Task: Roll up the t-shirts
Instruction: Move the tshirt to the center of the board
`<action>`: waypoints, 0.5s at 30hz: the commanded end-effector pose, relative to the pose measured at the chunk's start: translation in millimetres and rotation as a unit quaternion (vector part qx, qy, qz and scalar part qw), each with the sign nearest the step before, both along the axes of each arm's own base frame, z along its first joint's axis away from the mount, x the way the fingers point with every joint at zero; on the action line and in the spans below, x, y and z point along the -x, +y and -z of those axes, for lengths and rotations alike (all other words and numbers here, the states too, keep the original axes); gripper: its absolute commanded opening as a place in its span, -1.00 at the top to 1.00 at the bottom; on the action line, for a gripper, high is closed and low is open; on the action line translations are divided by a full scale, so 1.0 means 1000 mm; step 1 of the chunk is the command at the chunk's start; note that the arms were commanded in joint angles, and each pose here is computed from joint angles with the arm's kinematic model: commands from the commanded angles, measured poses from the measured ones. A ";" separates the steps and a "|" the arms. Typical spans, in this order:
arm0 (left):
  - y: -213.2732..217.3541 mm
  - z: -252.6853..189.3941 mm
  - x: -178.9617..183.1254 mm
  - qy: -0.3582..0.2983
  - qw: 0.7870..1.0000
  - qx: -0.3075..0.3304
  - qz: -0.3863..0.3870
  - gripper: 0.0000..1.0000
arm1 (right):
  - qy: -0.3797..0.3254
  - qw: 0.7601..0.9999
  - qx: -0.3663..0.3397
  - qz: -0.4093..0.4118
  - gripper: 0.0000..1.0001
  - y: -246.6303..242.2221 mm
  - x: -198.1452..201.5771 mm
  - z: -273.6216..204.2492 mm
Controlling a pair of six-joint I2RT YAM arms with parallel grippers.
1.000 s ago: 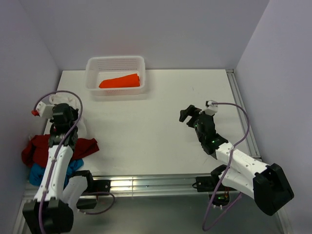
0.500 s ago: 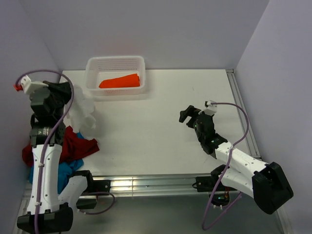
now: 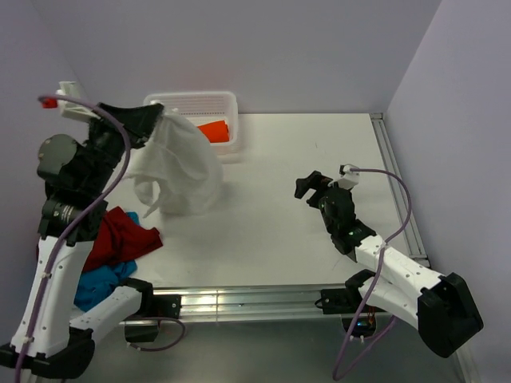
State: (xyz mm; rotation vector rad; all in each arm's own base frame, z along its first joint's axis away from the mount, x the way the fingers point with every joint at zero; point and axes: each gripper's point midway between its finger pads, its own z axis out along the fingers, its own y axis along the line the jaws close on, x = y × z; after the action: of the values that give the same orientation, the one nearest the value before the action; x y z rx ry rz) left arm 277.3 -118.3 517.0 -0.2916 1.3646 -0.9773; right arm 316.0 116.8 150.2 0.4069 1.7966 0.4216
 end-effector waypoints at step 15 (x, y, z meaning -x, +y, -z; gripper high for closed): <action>-0.193 0.086 0.029 0.094 0.982 -0.131 0.102 0.91 | -0.056 0.994 -0.050 0.081 -0.93 -0.036 0.009 -0.021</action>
State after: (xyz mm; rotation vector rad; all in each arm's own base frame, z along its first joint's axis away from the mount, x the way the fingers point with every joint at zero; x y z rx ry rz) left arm 235.0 -322.4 413.9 0.0593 1.7525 -1.0420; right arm 306.5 91.7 160.4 0.5225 1.6957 0.4134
